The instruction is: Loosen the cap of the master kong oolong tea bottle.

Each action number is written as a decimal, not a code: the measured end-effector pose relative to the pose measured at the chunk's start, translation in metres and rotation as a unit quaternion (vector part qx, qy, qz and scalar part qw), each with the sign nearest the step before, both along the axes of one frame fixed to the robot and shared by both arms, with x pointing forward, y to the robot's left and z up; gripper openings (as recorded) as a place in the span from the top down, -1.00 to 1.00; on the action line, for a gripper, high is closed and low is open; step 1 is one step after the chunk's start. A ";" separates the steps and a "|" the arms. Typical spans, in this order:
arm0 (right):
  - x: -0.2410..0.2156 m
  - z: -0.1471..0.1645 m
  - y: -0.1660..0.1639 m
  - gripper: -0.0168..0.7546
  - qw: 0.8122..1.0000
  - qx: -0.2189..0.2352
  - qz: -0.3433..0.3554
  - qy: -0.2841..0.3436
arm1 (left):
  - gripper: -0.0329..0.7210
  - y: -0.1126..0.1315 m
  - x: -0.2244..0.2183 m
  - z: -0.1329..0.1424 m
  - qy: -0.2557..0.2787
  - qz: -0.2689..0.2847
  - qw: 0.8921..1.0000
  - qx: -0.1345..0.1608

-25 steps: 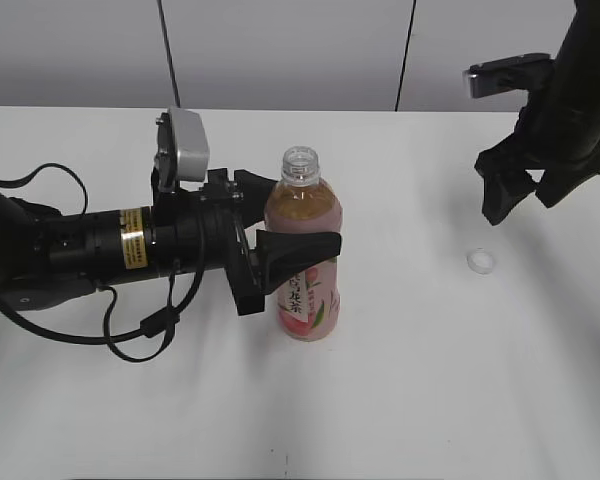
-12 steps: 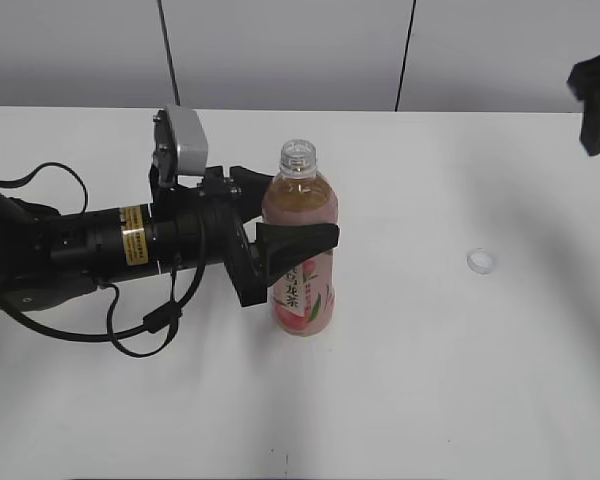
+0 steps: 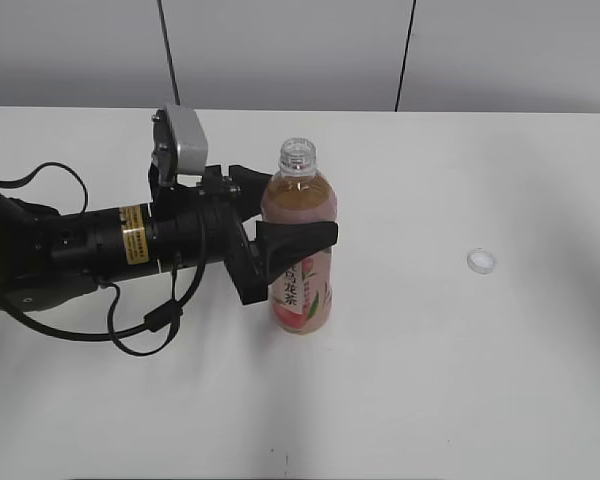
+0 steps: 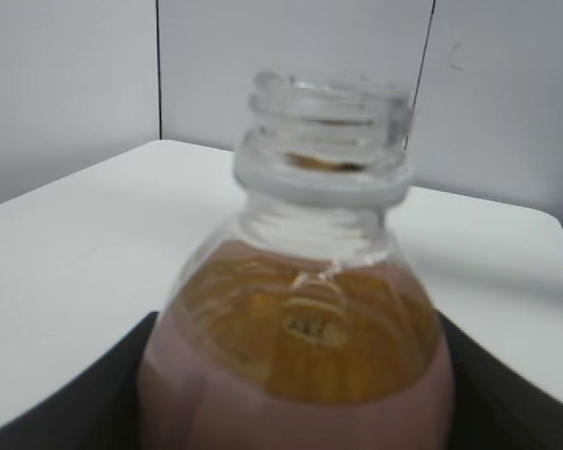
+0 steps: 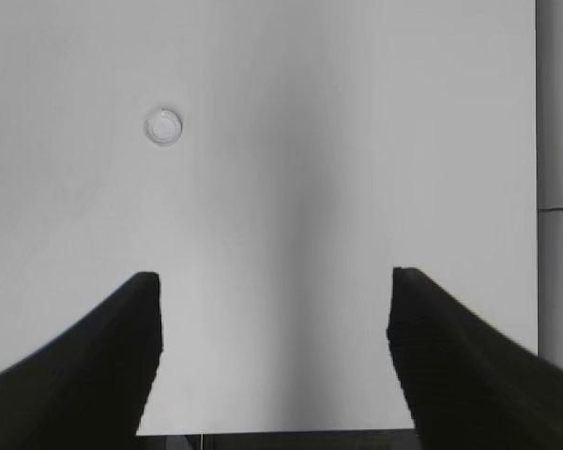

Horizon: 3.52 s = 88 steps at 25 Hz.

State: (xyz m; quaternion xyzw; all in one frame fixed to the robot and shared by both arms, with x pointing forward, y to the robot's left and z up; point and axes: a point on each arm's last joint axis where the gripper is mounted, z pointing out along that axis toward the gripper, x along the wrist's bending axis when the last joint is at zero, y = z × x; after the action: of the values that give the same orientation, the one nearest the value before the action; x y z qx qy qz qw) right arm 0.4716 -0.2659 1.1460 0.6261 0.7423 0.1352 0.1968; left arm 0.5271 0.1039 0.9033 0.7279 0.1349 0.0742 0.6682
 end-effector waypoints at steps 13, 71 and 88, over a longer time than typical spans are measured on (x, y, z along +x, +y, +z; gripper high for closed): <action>-0.102 -0.049 -0.020 -0.51 1.000 0.008 -0.021 0.014 | -0.32 0.002 0.003 0.000 -0.022 0.021 1.000 0.004; -0.206 -0.088 -0.038 -0.51 0.992 0.037 -0.002 -0.124 | -0.66 0.018 0.009 -0.001 0.002 0.020 1.000 0.009; -0.206 -0.088 -0.038 -0.51 0.992 0.034 0.002 -0.124 | -0.66 0.023 0.007 0.016 0.024 0.007 1.000 -0.004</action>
State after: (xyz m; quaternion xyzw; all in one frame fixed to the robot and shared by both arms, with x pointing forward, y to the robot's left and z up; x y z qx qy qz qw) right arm 0.2655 -0.3040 1.0584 0.6093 0.7086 0.2369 0.2655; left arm 0.5340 0.1264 0.9197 0.7258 0.1564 0.0611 0.6671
